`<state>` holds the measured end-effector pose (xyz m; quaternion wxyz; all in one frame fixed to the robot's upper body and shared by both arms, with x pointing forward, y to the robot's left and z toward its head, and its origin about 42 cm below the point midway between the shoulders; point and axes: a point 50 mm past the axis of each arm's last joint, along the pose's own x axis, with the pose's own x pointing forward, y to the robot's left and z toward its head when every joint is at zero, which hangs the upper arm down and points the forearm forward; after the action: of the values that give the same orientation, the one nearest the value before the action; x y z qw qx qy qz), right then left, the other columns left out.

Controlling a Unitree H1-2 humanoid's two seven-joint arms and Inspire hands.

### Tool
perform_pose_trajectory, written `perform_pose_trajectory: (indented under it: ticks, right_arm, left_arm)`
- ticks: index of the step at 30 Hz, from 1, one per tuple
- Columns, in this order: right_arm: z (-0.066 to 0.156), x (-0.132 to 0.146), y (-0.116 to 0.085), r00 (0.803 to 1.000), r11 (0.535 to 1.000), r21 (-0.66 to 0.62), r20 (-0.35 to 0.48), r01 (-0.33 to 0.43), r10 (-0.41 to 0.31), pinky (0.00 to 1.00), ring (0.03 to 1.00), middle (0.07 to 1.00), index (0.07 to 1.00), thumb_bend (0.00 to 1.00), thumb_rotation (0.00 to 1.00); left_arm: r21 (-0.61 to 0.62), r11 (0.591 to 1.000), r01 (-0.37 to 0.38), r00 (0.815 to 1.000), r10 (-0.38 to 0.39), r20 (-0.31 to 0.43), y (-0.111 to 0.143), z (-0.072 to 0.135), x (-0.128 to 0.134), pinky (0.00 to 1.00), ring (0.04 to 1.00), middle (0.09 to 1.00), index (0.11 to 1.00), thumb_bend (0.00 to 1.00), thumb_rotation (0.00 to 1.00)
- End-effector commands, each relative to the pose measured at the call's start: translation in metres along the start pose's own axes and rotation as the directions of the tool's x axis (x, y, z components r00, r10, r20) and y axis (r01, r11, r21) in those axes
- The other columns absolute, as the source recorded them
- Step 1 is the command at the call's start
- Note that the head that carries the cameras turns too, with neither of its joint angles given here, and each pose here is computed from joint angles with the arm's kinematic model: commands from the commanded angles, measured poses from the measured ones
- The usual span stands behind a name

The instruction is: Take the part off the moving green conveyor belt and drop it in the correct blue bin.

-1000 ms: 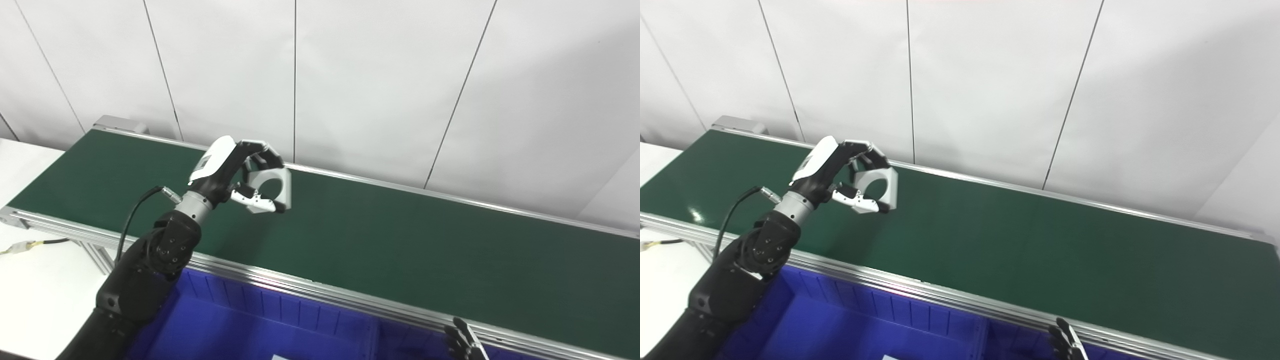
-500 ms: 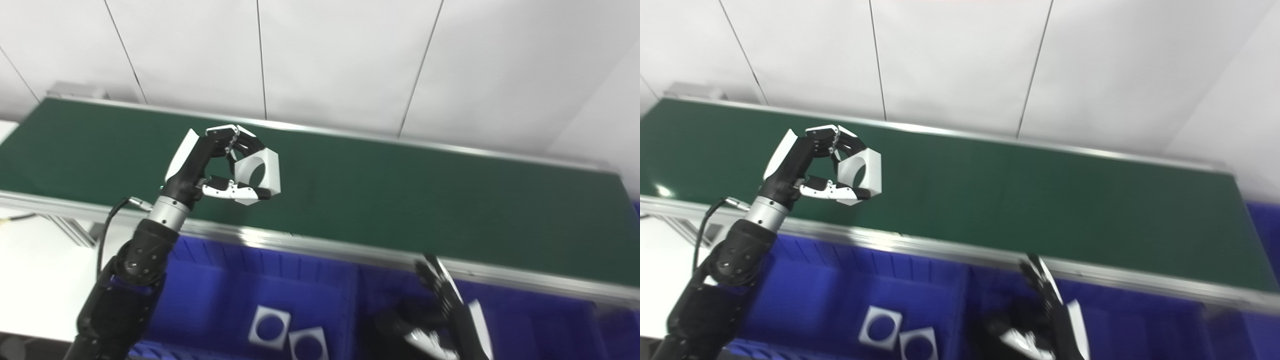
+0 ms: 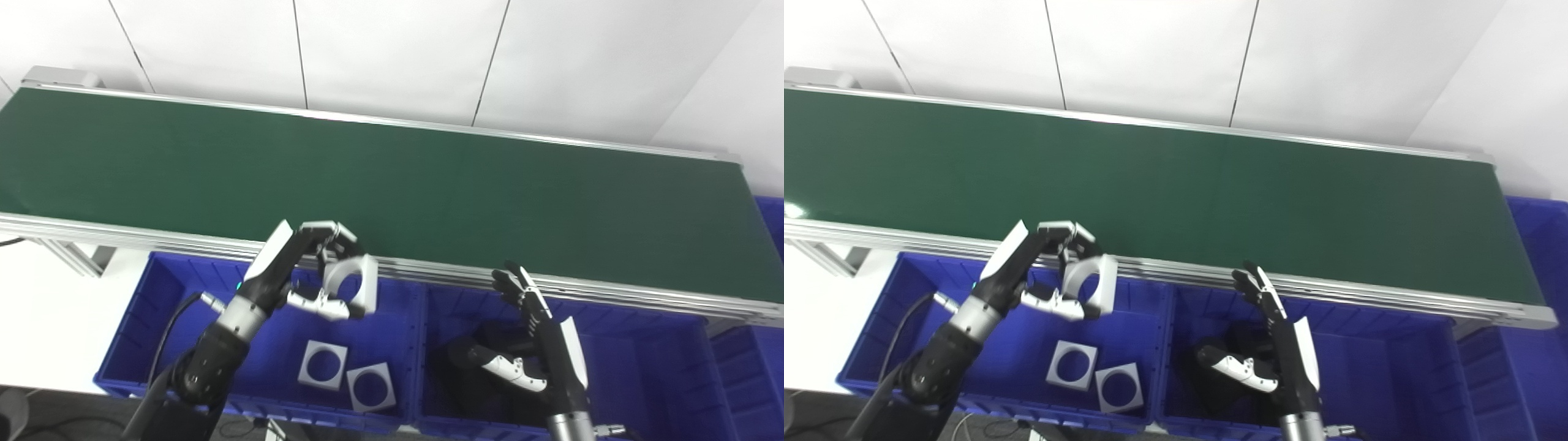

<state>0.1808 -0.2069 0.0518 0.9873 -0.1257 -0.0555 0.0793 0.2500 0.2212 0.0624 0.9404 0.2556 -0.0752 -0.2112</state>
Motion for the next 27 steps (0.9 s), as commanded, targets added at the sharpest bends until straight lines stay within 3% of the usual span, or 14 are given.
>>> perform_pose_trajectory:
  ticks: [1,6,8,9,10,11,12,13,16,18,20,24,26,27]
  right_arm:
    - [0.011,0.005,-0.002,0.999,1.0,0.008,0.045,0.008,-0.009,0.85,0.852,0.864,0.934,0.91,0.55]
    - [0.011,0.004,-0.002,0.999,1.0,0.001,0.039,0.008,-0.008,0.84,0.854,0.865,0.936,0.91,0.55]
    - [0.011,0.004,-0.002,0.999,1.0,0.003,0.038,0.009,-0.009,0.84,0.854,0.865,0.935,0.91,0.55]
    - [0.01,0.004,-0.002,0.999,1.0,0.005,0.038,0.01,-0.01,0.84,0.854,0.863,0.935,0.91,0.55]
    - [0.01,0.003,-0.002,0.999,1.0,0.009,0.037,0.01,-0.01,0.84,0.854,0.863,0.935,0.91,0.55]
    - [0.01,0.003,-0.002,0.999,1.0,0.012,0.036,0.009,-0.01,0.85,0.858,0.865,0.936,0.91,0.55]
    - [0.01,0.003,-0.002,0.999,1.0,0.013,0.035,0.009,-0.01,0.85,0.859,0.865,0.937,0.91,0.55]
    - [0.01,0.003,-0.002,0.999,1.0,0.013,0.035,0.009,-0.01,0.85,0.858,0.865,0.937,0.91,0.55]
    - [0.011,0.002,-0.001,0.999,1.0,0.01,0.034,0.014,-0.014,0.85,0.855,0.864,0.937,0.91,0.55]
    - [0.011,0.002,-0.001,0.999,1.0,0.007,0.037,0.015,-0.015,0.84,0.855,0.865,0.937,0.91,0.55]
    - [0.011,0.002,-0.001,0.999,1.0,0.004,0.039,0.012,-0.013,0.84,0.855,0.866,0.94,0.91,0.55]
    - [0.012,0.0,-0.001,0.999,1.0,0.016,0.043,0.015,-0.016,0.85,0.856,0.867,0.94,0.91,0.54]
    - [0.011,-0.001,-0.001,0.999,1.0,0.016,0.045,0.017,-0.018,0.85,0.855,0.866,0.939,0.91,0.54]
    - [0.011,-0.002,-0.002,0.999,1.0,0.015,0.049,0.018,-0.018,0.85,0.854,0.866,0.939,0.91,0.54]
  left_arm:
    - [0.034,0.999,0.003,0.999,-0.004,0.05,0.002,0.007,0.003,0.34,0.46,0.505,0.512,0.47,0.0]
    - [0.082,0.992,0.1,0.994,-0.096,-0.05,-0.009,-0.001,-0.005,0.37,0.487,0.517,0.482,0.47,0.0]
    - [0.114,0.984,0.14,0.987,-0.129,-0.1,-0.011,-0.003,-0.005,0.52,0.479,0.517,0.478,0.49,0.0]
    - [0.127,0.98,0.156,0.983,-0.14,-0.122,-0.011,-0.003,-0.004,0.58,0.597,0.519,0.479,0.51,0.0]
    - [0.16,0.969,0.188,0.974,-0.163,-0.158,-0.013,-0.005,-0.003,0.6,0.637,0.52,0.48,0.51,0.0]
    - [0.184,0.96,0.211,0.967,-0.177,-0.183,-0.014,-0.005,-0.002,0.65,0.709,0.683,0.492,0.51,0.03]
    - [0.209,0.951,0.228,0.961,-0.185,-0.206,-0.015,-0.006,-0.002,0.66,0.722,0.712,0.494,0.51,0.04]
    - [0.225,0.945,0.237,0.957,-0.188,-0.221,-0.015,-0.006,-0.001,0.68,0.748,0.756,0.67,0.6,0.01]
    - [0.267,0.92,0.288,0.931,-0.203,-0.304,-0.019,-0.002,0.002,0.73,0.806,0.821,0.796,0.68,0.0]
    - [0.281,0.903,0.324,0.912,-0.219,-0.348,-0.019,0.0,0.003,0.79,0.866,0.88,0.867,0.71,0.09]
    - [0.262,0.905,0.336,0.904,-0.232,-0.36,-0.018,0.001,0.004,0.86,0.943,0.959,0.949,0.82,0.25]
    - [0.01,0.974,0.225,0.94,-0.214,-0.264,-0.01,0.009,-0.003,0.89,0.975,0.997,0.995,0.91,0.35]
    - [-0.083,0.98,0.179,0.959,-0.193,-0.206,-0.008,0.011,-0.008,0.9,0.979,1.0,0.995,0.94,0.39]
    - [-0.149,0.98,0.135,0.98,-0.155,-0.126,-0.008,0.014,-0.01,0.9,0.978,1.0,0.995,0.95,0.39]
